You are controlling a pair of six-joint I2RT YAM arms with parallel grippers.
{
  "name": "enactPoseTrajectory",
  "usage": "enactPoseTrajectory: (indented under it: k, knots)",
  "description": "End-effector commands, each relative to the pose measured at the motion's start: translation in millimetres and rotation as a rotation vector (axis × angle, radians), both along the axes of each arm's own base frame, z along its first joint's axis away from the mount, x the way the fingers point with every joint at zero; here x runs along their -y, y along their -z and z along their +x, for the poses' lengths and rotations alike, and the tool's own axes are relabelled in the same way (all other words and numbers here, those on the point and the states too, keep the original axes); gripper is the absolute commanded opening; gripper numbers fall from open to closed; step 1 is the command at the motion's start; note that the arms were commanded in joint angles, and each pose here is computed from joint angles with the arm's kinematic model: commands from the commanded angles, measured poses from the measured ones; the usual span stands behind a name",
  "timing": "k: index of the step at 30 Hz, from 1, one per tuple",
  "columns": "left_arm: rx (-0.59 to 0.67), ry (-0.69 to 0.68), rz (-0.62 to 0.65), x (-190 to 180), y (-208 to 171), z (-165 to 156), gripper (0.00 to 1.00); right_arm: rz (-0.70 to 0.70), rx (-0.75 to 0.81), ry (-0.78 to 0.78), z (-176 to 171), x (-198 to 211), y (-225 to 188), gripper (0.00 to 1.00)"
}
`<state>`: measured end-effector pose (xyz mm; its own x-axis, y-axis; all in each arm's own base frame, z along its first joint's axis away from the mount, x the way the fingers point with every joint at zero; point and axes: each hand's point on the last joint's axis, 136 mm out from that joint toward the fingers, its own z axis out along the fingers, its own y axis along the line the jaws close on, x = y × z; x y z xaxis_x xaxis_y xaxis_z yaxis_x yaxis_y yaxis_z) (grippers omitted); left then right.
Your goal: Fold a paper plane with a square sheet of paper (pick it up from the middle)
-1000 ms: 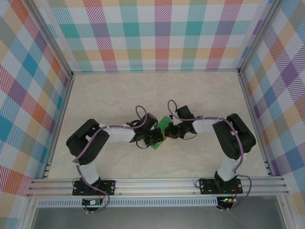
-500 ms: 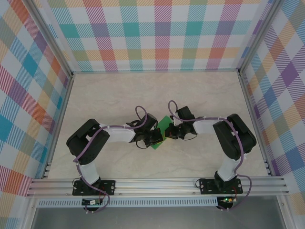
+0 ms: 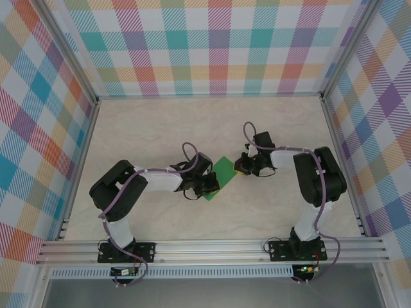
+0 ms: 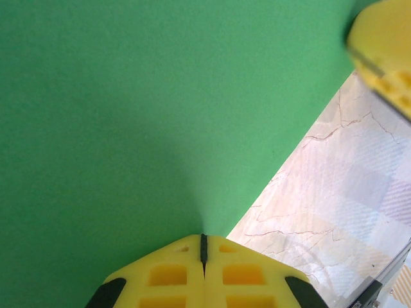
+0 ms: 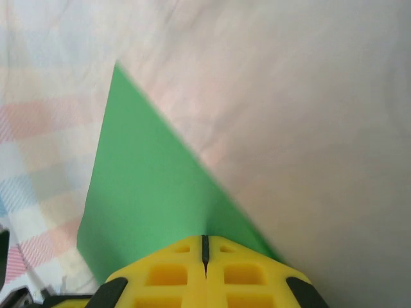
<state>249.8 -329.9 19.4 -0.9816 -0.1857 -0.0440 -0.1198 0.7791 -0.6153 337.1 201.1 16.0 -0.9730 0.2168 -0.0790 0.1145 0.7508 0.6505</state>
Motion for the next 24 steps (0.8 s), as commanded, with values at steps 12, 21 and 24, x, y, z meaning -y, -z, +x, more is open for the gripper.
enactPoseTrajectory:
  k: [12, 21, 24]
  knots:
    - [0.036, 0.233, 0.248, -56.1, 17.4, -4.6, 0.00, 0.024, 0.168, -0.017, 11.1, 10.7, -58.1, 0.00]
    - [0.042, 0.302, 0.227, -62.6, 19.0, -3.1, 0.00, 0.110, 0.103, -0.160, -29.3, -64.6, -40.6, 0.00]
    - [0.035, 0.292, 0.236, -65.6, 22.3, -4.2, 0.00, 0.117, 0.076, -0.168, -32.0, -71.2, -29.3, 0.00]
